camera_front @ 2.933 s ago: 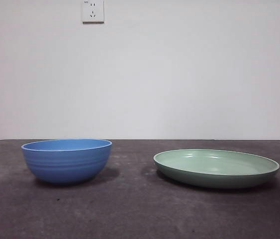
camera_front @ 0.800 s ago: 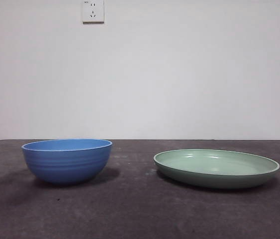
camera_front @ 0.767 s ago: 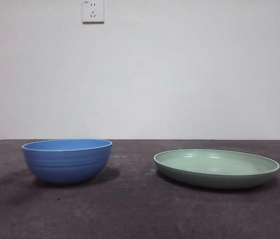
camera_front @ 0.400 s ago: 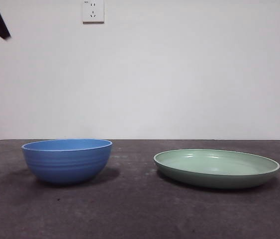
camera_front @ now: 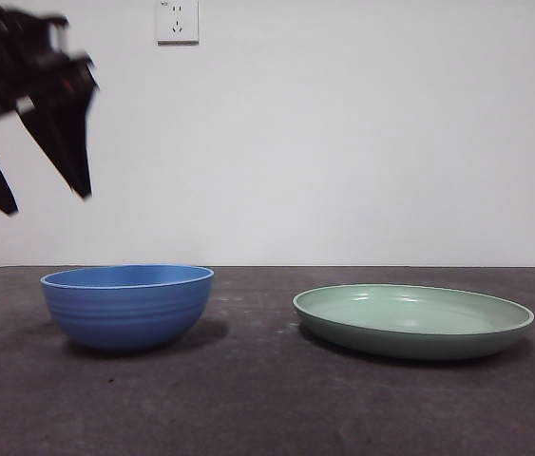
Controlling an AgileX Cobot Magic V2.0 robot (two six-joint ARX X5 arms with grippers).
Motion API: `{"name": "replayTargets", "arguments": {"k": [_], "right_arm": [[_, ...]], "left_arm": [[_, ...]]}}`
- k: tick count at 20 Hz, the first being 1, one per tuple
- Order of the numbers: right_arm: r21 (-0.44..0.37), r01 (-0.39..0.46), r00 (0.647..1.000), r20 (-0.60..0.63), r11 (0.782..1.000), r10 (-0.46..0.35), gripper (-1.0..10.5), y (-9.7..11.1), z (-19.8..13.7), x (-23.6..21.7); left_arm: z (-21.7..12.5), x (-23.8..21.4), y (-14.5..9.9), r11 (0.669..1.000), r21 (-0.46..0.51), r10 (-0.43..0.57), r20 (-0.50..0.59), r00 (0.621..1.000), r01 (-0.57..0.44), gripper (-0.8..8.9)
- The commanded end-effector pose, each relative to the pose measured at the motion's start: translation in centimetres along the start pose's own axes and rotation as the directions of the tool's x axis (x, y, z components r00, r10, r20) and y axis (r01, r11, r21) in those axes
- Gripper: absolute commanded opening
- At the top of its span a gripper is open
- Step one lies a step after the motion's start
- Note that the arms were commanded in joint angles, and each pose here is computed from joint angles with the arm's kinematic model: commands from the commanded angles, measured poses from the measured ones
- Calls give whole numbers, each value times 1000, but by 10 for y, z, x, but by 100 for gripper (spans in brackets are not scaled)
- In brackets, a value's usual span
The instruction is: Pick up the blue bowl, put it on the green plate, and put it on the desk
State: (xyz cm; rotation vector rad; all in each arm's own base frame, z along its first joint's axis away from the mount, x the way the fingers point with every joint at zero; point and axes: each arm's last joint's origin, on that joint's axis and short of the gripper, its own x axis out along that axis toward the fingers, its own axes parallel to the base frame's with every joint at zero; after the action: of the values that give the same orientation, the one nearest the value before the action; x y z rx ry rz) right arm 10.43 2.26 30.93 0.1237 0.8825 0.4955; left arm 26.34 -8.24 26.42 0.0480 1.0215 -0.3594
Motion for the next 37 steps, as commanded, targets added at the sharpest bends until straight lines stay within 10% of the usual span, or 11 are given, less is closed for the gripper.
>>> {"name": "replayTargets", "arguments": {"k": [1,8,16,28,37], "right_arm": [[-1,-3,1000,17,1000,3,404,2,4,-3],[-6,0,1000,30,1000,0,404,1,6,-3],[-6,0,1000,30,1000,0,404,1,6,-3],[-3,0,1000,30,1000,0,404,1,6,-3],[1,0,1000,30,1000,0,404,1,6,-3]], "left_arm": [[9,19,0,1000,6,5,-10,1000,-5,435],[5,70,5,1000,-5,7,-140,990,-8,420],[6,76,6,1000,-14,7,-143,990,-9,53],[12,69,3,998,-68,-10,-110,994,2,10],[67,8,-73,984,55,-174,97,980,170,10]]}}
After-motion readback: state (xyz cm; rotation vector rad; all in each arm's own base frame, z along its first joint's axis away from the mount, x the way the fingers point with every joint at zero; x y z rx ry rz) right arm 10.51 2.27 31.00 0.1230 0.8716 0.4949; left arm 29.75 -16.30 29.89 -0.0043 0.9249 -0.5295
